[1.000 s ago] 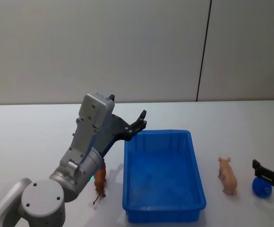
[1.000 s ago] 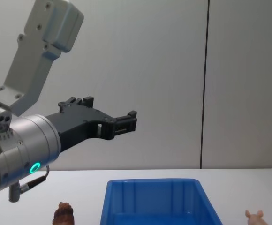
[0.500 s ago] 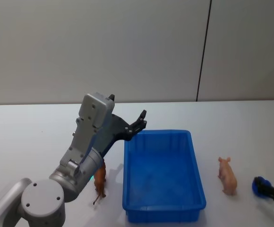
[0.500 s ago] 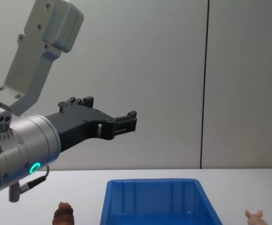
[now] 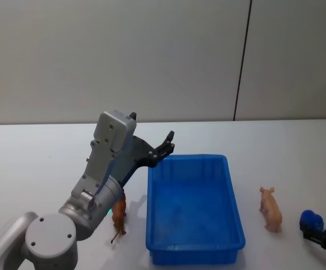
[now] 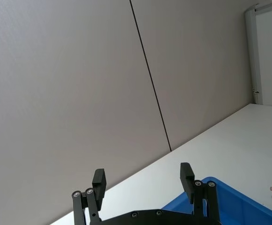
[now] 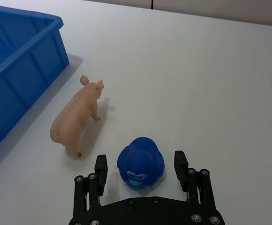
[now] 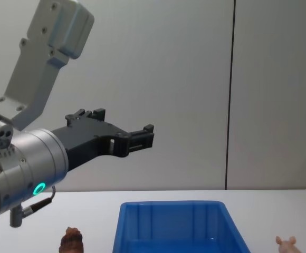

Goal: Pick up the two dolls from the table and place them into the box.

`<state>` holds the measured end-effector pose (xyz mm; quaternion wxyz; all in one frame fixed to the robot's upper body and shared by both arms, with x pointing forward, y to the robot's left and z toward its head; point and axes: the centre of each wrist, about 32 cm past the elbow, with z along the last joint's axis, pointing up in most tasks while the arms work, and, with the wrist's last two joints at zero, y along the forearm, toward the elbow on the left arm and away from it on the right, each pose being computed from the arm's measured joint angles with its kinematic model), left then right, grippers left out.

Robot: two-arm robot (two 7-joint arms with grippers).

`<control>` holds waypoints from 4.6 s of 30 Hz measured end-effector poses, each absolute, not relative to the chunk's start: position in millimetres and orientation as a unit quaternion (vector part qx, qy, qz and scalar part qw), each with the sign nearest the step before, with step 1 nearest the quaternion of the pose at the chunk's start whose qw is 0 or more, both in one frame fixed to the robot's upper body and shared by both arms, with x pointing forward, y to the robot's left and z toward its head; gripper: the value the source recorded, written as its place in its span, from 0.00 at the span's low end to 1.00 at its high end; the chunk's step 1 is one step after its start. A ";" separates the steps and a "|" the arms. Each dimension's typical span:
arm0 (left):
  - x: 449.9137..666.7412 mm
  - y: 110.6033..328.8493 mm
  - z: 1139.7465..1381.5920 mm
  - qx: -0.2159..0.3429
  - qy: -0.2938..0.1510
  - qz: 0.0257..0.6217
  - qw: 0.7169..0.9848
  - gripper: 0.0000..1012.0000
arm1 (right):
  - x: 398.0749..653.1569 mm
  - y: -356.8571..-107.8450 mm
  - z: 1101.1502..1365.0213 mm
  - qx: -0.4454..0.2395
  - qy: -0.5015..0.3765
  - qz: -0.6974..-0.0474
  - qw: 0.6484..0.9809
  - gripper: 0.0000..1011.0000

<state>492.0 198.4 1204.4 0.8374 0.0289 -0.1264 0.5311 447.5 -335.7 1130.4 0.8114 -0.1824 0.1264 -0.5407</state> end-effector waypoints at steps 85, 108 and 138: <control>492.0 198.4 1204.4 0.029 -0.126 0.531 0.837 0.99 | 521.2 -233.1 1174.1 -0.094 0.034 -0.331 0.938 0.27; 492.0 198.4 1204.4 0.029 -0.126 0.531 0.837 0.99 | 527.1 -220.6 1169.4 -0.093 0.039 -0.330 0.939 0.97; 492.0 198.4 1204.4 0.029 -0.126 0.531 0.837 0.99 | 477.8 -287.0 1161.9 -0.110 0.088 -0.471 0.871 0.99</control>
